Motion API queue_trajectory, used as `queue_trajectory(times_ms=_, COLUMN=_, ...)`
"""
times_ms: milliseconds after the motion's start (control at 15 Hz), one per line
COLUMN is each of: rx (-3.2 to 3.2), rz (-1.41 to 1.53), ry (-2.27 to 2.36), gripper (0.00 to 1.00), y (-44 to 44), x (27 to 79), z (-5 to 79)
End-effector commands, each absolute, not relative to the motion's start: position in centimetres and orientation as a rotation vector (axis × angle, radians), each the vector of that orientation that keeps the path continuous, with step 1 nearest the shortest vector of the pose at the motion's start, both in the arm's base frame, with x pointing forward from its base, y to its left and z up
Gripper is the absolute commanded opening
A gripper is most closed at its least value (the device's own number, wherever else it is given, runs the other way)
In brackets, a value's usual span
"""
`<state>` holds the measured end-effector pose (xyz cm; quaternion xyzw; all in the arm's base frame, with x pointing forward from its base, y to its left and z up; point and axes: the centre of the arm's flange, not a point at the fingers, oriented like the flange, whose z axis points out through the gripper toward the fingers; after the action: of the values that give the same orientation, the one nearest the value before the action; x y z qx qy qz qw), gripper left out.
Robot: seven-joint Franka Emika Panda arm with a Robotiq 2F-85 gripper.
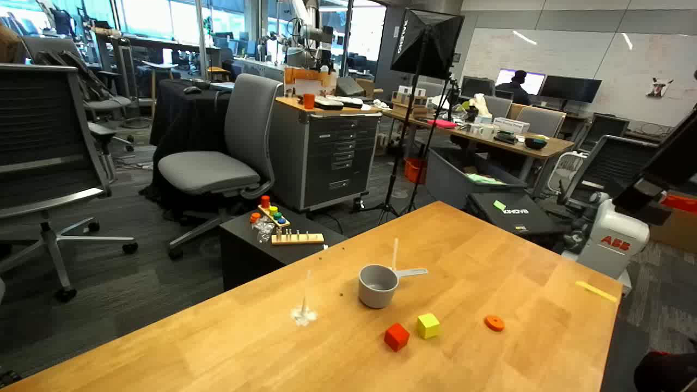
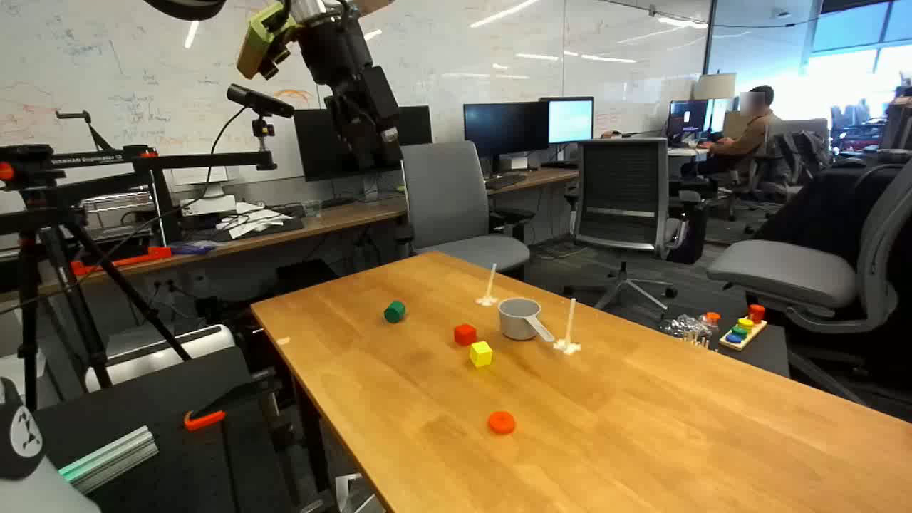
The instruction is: Place the three blocks in the gray measuring cup
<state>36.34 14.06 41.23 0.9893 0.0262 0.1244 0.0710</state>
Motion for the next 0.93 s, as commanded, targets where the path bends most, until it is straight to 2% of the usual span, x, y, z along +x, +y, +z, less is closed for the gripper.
queue_trajectory(times_ms=0, rx=2.975, rz=0.376, ry=0.079, gripper=1.00, y=14.08, x=36.36, z=41.29)
queue_trajectory(times_ms=867, rx=2.992, rz=0.340, ry=0.118, gripper=1.00, y=13.39, x=36.82, z=40.85)
